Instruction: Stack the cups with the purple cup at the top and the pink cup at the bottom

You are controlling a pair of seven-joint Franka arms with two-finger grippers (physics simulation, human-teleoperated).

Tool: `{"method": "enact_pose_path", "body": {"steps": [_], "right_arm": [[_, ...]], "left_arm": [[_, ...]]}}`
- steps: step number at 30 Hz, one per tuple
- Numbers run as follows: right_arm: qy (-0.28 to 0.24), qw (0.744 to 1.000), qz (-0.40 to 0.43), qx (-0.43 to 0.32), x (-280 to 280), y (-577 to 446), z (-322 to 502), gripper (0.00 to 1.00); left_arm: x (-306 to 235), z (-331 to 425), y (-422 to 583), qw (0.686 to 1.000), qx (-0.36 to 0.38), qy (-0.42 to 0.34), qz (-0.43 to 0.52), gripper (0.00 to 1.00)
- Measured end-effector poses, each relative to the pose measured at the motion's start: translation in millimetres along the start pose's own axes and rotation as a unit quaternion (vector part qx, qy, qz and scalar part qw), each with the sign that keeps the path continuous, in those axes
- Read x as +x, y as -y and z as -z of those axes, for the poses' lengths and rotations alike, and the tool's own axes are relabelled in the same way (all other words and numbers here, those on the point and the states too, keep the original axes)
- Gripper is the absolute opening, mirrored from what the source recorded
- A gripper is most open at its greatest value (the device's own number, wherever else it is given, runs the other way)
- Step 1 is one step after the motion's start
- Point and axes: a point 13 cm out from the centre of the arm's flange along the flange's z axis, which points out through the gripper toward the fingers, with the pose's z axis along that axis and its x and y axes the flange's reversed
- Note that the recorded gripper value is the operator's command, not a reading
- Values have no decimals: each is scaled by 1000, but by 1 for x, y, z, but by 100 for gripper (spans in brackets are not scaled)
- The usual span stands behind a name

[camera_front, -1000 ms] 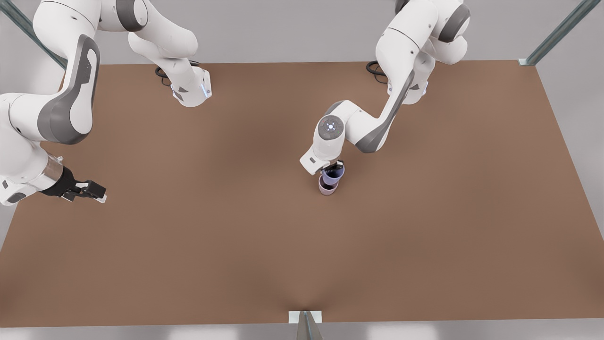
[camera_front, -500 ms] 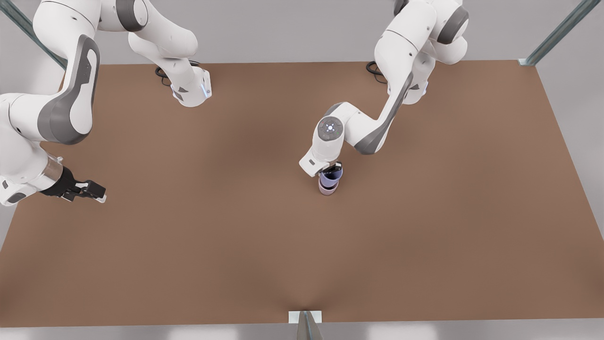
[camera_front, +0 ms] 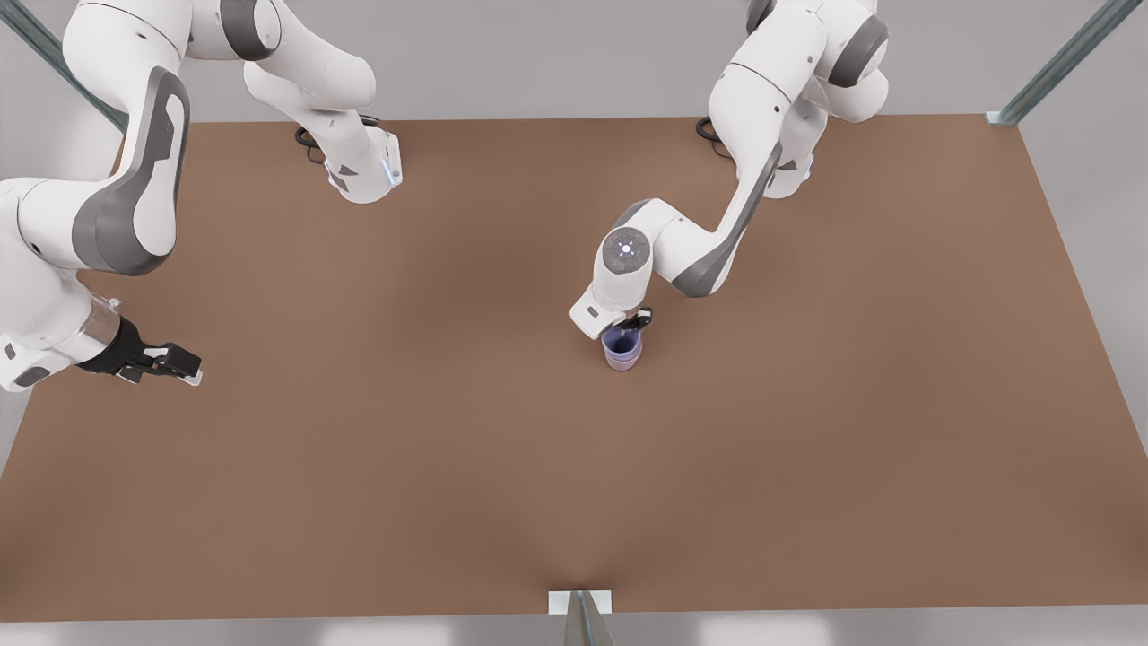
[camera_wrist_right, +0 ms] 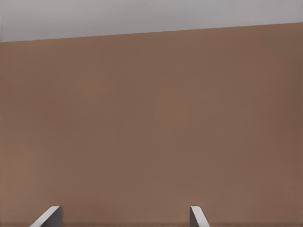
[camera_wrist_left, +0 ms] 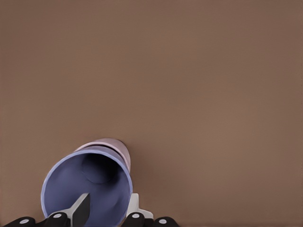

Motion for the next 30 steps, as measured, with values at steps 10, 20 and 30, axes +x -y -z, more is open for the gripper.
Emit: {"method": "enact_pose_path", "body": {"steps": [10,20,30], "right_arm": [[0,1000,0,0,0,0,0,100],[0,1000,1,0,0,0,0,100],[1,1000,-3,6,1,7,3,100]], "left_arm": [[-15,38,0,1000,12,18,6,100],[-115,160,-238,991,-27,33,126,100],[-103,260,-321,997,-9,52,50,100]]}}
